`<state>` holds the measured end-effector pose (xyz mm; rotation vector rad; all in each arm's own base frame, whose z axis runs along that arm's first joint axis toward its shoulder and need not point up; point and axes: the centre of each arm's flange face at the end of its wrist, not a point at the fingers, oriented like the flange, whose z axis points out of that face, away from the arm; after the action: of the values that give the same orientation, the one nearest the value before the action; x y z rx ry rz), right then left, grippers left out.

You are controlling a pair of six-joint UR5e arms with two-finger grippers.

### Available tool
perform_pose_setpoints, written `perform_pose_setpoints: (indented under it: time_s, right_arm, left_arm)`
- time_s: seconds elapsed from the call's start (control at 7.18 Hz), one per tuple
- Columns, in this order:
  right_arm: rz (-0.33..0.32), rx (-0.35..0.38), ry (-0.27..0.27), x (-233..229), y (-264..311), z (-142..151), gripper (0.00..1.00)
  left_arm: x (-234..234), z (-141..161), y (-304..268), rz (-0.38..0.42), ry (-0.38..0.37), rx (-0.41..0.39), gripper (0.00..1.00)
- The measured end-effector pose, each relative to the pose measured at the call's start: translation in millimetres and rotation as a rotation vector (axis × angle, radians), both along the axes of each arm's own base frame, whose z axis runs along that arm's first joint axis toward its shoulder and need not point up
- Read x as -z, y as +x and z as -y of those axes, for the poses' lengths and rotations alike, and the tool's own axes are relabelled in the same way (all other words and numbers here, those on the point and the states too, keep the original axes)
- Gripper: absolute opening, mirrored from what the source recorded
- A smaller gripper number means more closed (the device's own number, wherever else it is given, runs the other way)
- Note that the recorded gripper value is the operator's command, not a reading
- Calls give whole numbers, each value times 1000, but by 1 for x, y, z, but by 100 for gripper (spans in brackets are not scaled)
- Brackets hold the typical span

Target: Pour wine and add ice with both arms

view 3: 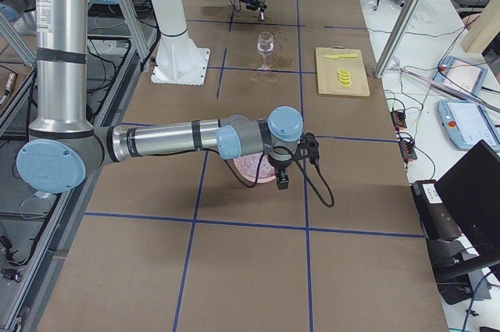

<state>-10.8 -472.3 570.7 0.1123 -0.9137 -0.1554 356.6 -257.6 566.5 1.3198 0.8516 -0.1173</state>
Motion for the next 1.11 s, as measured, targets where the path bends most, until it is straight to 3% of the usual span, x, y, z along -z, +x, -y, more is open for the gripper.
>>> perform_pose_setpoints:
  time_s: [0.84, 0.97, 1.11]
  right_arm:
    - [0, -1, 1, 1, 0, 0, 100]
    - [0, -1, 1, 1, 0, 0, 100]
    - [0, -1, 1, 1, 0, 0, 100]
  left_arm:
    - [-6, -3, 5, -86, -59, -57, 39]
    - [-7, -3, 6, -87, -62, -60, 48]
    - [-7, -3, 6, -87, -63, -61, 81]
